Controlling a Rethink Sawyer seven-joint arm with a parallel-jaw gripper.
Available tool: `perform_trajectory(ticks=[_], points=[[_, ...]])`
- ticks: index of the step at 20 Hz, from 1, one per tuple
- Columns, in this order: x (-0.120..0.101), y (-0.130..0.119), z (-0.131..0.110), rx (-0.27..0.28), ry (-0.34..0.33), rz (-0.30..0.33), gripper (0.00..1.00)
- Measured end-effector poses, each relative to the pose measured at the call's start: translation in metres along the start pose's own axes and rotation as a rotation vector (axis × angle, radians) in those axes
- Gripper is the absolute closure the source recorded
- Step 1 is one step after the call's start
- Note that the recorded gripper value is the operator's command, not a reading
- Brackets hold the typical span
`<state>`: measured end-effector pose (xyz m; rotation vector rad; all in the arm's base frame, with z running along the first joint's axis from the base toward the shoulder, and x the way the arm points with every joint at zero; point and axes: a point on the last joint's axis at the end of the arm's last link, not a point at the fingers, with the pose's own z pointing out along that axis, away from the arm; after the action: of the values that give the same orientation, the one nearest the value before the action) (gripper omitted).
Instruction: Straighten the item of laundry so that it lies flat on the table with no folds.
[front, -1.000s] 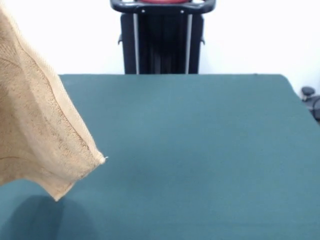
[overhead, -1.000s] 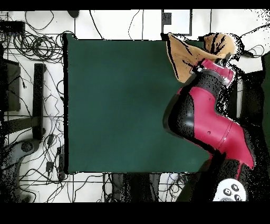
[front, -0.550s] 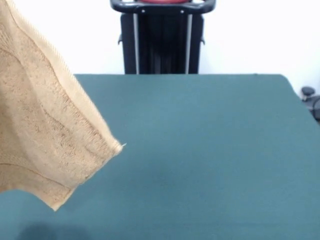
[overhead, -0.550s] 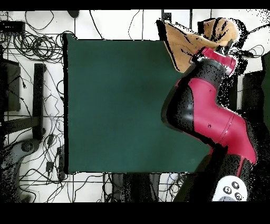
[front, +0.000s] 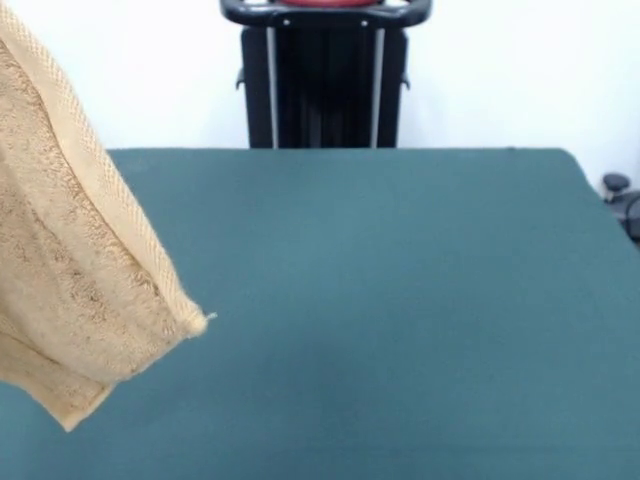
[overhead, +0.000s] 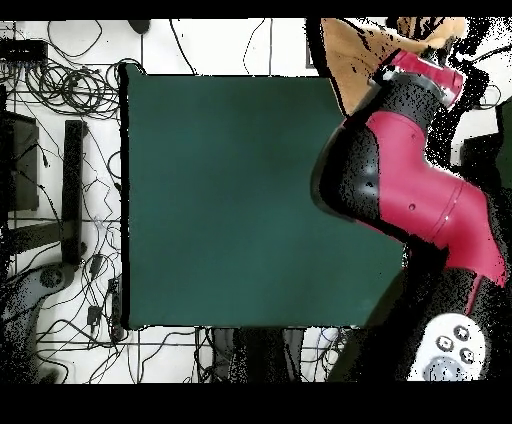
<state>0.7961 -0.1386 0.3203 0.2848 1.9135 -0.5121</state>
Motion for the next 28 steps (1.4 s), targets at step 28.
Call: perform_trajectory(ticks=[28], points=[[0.089,0.078,0.05,-0.028,-0.046,-0.074,1.0]])
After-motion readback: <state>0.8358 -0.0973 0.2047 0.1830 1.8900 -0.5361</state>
